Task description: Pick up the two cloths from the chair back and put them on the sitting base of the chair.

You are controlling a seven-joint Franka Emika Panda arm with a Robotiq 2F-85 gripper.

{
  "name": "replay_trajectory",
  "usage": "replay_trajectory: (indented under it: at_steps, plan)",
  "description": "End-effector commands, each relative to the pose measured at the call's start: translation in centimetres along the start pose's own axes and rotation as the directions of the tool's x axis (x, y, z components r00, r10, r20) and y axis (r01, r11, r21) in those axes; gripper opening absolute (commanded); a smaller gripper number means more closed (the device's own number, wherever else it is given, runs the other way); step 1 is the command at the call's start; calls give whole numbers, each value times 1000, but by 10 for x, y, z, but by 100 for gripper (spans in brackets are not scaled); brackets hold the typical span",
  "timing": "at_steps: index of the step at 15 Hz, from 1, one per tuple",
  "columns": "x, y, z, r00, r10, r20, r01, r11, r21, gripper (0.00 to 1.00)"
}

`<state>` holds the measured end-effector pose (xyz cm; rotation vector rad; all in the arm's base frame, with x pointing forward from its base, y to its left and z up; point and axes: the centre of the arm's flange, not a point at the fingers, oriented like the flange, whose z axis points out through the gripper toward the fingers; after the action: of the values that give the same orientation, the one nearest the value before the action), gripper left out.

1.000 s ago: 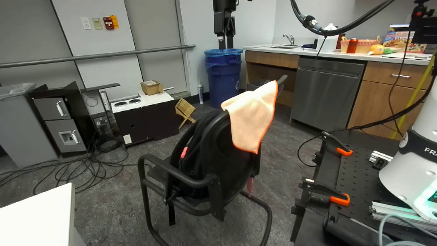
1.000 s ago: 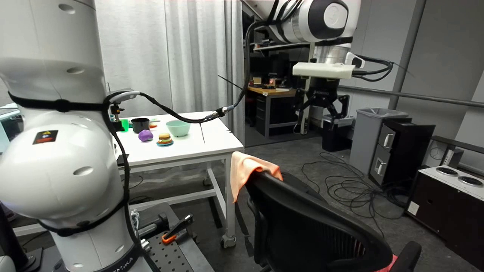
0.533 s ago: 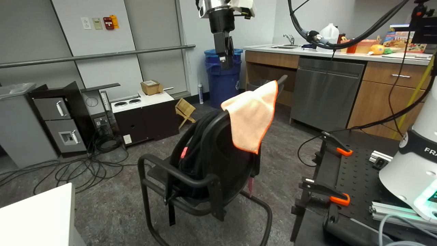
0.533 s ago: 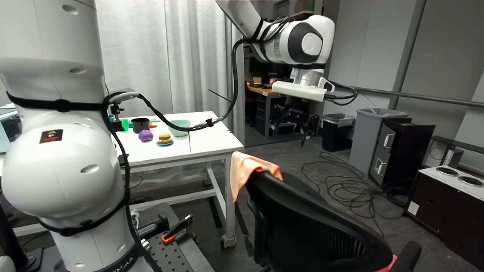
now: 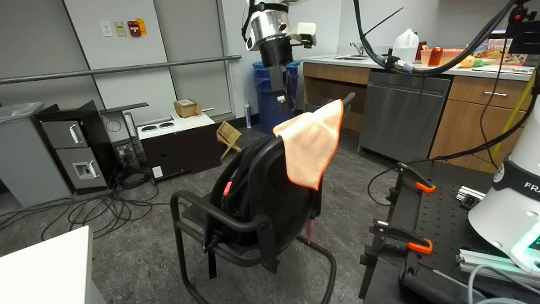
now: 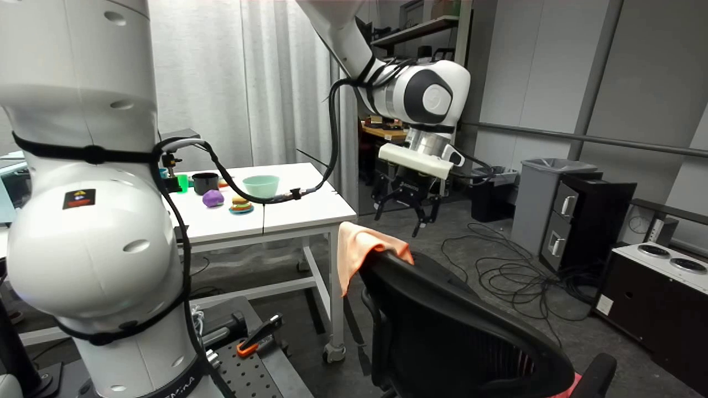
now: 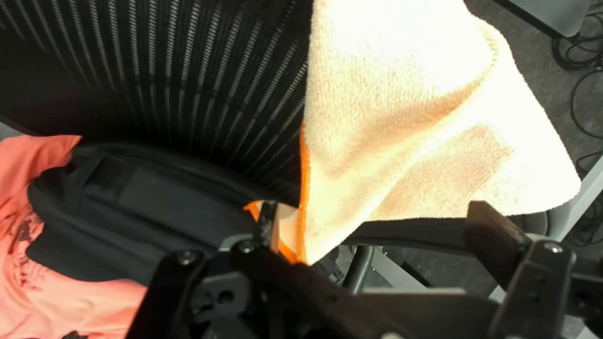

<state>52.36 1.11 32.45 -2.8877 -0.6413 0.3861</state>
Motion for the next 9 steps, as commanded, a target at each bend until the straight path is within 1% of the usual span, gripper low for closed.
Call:
replay_trajectory:
  at_steps: [1,3,6,7,8,9]
  plan:
    - [8,-5,23,999,-24,-29,26,999,38,100]
    - [16,-7,33,999,-20,-49,22,999,43,100]
    - [22,-13,44,999,-6,-45,9,998,63,100]
    - [23,-13,46,999,3,-45,1,997,72,75]
    - [23,-13,48,999,6,-40,-3,997,77,74]
    - [24,-12,48,999,12,-39,-8,997,81,65]
